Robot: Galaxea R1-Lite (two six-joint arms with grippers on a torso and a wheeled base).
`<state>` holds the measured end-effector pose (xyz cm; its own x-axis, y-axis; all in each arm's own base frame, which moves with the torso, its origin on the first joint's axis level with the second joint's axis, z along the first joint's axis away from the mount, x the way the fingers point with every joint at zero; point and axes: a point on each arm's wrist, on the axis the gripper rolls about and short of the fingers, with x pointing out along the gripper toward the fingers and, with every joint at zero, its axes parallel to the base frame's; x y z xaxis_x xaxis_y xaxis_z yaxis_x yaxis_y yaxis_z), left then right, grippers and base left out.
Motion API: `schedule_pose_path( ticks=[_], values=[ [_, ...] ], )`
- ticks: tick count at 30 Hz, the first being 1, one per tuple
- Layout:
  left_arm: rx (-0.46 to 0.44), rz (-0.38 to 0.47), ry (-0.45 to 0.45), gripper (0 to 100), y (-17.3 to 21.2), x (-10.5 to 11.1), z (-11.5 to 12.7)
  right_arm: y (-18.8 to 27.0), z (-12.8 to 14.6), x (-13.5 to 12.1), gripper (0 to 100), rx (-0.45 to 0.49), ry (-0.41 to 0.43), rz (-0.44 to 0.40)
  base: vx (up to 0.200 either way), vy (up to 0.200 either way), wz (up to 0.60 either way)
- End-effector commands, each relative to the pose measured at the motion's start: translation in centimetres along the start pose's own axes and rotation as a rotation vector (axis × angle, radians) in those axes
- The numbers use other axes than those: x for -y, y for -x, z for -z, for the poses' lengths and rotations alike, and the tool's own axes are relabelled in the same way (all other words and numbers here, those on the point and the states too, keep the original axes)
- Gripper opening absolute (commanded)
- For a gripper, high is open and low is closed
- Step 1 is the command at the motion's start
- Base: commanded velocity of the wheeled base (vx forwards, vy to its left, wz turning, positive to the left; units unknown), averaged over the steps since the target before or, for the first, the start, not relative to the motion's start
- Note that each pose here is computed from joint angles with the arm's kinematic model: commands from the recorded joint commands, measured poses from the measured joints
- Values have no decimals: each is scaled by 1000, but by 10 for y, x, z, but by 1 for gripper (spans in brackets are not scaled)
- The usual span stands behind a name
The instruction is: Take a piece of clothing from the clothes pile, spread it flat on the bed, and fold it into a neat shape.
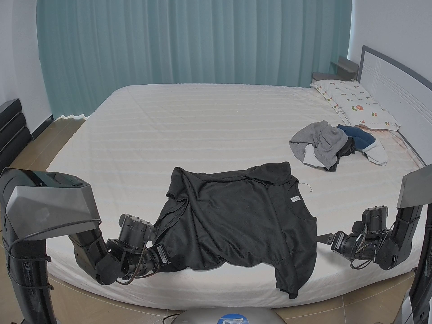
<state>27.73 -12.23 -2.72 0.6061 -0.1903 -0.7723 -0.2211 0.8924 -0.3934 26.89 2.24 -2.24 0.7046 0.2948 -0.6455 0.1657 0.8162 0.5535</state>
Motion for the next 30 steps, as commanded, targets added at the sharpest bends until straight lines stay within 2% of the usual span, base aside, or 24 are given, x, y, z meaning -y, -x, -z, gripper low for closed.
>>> schedule_pose_path(
  ticks=[1, 8, 10, 15, 20, 21, 30],
  values=[
    [-17, -14, -4, 0, -5, -2, 5, -3, 7, -5, 100, -29, 13, -8, 0, 0, 0],
    [-4, -38, 30, 0, 1, -13, -3, -12, 22, -14, 100, -77, 53, -21, 0, 0, 0],
    [11, -37, 42, 0, 7, -16, -8, -14, 25, -18, 100, -73, 71, -40, 0, 0, 0],
    [25, -47, 50, 0, 16, -22, -14, -24, 30, -13, 100, -41, 82, -1, 0, 0, 0],
    [35, -61, 45, 0, 19, -28, -19, -27, 30, -13, 100, -23, 84, -7, 0, 0, 0],
    [36, -62, 45, 0, 19, -29, -19, -27, 30, -13, 0, -23, 85, -7, 0, 0, 0],
    [23, -79, 37, 0, 20, -33, -18, -18, 28, -4, 0, -20, 81, 27, 0, 0, 0]
  ],
)
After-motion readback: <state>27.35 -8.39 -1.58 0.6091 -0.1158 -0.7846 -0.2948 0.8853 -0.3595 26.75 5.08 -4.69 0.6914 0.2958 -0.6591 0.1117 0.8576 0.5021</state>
